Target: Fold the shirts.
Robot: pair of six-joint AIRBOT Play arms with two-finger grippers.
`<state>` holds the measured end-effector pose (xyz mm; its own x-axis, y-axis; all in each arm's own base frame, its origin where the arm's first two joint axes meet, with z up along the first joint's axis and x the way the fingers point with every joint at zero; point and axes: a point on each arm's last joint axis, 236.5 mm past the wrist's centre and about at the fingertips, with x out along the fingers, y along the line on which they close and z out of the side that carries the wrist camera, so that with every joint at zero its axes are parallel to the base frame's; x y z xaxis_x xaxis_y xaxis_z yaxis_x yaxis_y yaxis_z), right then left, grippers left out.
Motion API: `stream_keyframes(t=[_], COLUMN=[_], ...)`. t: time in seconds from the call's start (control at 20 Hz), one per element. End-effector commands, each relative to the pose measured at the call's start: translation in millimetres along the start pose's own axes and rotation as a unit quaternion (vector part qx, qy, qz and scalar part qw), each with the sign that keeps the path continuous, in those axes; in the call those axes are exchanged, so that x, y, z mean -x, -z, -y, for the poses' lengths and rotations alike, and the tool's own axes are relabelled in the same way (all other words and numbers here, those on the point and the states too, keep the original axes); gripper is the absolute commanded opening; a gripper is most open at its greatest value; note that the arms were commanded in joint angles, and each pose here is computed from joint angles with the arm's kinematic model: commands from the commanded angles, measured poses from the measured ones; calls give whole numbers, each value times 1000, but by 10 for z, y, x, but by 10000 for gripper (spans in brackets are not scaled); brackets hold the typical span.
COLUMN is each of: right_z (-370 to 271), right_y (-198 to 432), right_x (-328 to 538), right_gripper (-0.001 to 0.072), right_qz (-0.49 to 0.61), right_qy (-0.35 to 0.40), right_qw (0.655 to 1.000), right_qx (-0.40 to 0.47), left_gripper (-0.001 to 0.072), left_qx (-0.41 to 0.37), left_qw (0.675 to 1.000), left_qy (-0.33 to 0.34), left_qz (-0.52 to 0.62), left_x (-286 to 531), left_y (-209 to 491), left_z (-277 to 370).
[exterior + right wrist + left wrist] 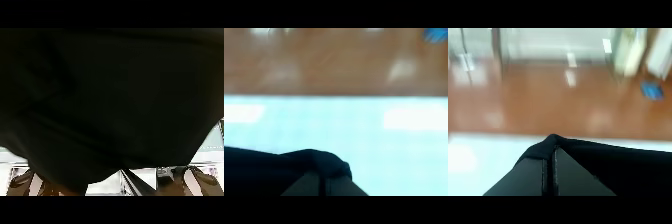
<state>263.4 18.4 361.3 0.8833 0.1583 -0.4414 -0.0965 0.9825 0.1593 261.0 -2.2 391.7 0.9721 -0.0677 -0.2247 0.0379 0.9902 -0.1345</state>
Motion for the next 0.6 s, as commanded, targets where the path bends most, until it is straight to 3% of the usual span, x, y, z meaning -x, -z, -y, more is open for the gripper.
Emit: stream_keyframes(t=[0.0, 0.25, 0.55], right_z=[65, 708, 1020], right_y=[406, 1053, 1458], right_x=[-935, -2465, -3968], right_gripper=[28, 27, 27], right_qz=[-59, -147, -203], right_qy=[-83, -78, -88], right_qw=[993, 974, 950], right_qx=[-56, -154, -220], left_gripper=[16, 16, 16], left_qx=[93, 188, 275], left_qw=[989, 958, 910], left_qy=[61, 70, 64], left_qz=[-99, -204, -305], left_x=[-908, -2416, -3930], left_y=[843, 1800, 2796], left_z=[-132, -265, -143])
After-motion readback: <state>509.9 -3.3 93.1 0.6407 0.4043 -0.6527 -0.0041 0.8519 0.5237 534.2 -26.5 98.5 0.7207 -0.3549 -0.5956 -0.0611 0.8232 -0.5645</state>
